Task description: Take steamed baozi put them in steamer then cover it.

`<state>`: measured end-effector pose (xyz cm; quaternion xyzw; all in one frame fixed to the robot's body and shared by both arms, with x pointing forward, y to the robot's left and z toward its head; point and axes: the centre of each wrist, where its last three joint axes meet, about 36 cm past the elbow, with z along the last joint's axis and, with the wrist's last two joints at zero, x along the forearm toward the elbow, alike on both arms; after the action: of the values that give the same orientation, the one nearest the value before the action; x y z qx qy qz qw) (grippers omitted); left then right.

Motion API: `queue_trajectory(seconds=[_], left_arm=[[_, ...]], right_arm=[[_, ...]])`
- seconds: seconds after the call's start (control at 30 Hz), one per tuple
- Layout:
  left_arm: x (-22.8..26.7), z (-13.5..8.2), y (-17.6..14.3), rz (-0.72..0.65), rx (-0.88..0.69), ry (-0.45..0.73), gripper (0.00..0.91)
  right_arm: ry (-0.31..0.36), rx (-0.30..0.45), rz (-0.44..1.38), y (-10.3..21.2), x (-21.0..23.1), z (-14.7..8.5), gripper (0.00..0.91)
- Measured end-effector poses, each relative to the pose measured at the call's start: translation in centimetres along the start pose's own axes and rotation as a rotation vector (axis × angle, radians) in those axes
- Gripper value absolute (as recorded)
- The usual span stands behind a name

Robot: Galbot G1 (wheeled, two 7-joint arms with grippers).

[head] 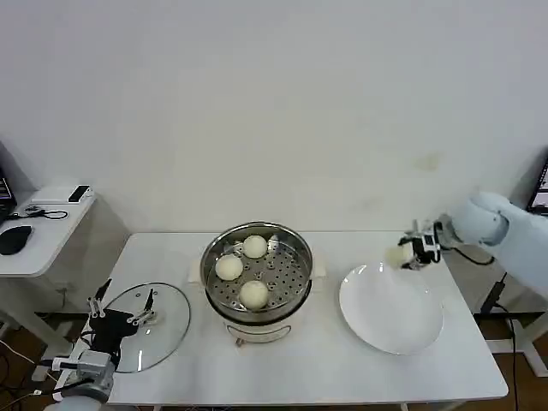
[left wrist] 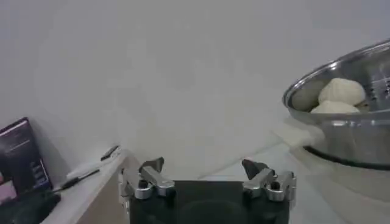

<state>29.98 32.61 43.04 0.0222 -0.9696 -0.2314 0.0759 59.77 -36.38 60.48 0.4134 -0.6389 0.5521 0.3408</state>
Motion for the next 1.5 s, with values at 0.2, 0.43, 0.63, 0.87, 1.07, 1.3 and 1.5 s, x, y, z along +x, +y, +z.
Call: queue_trajectory(seconds=[0.2,0.43,0.63,0.87,1.07,1.3,1.5], left_arm=[[0.0,0.0,-0.1,0.003,0.001,0.003,0.907],[0.1,0.1,0.2,-0.004,-0.001,0.007,0.907],[0.2,0.2,0.4,-0.013,0.001,0.009,0.907],[0.5,-0.1,0.8,-0.026,0.010,0.004,0.907],[0.6,0.0,1.5,-0.037,0.012,0.007,0.907],[0.5,0.3,1.7,-0.044,0.014,0.012,0.907],[0.4,0.5,1.7,-0.042,0.012,0.015,0.907]], right_arm=[[-0.058,0.022,0.039,-2.1,1.8,-5.3,0.635],[-0.138,0.040,0.059,-3.9,2.9,-13.1,0.645],[-0.200,0.029,0.036,-3.8,2.5,-19.5,0.645],[-0.213,0.008,-0.010,-2.6,0.1,-24.6,0.645],[-0.188,-0.009,-0.052,-1.2,-3.0,-26.4,0.645],[-0.159,-0.020,-0.083,0.0,-5.3,-26.8,0.645],[-0.148,-0.025,-0.103,0.9,-6.4,-26.9,0.645]])
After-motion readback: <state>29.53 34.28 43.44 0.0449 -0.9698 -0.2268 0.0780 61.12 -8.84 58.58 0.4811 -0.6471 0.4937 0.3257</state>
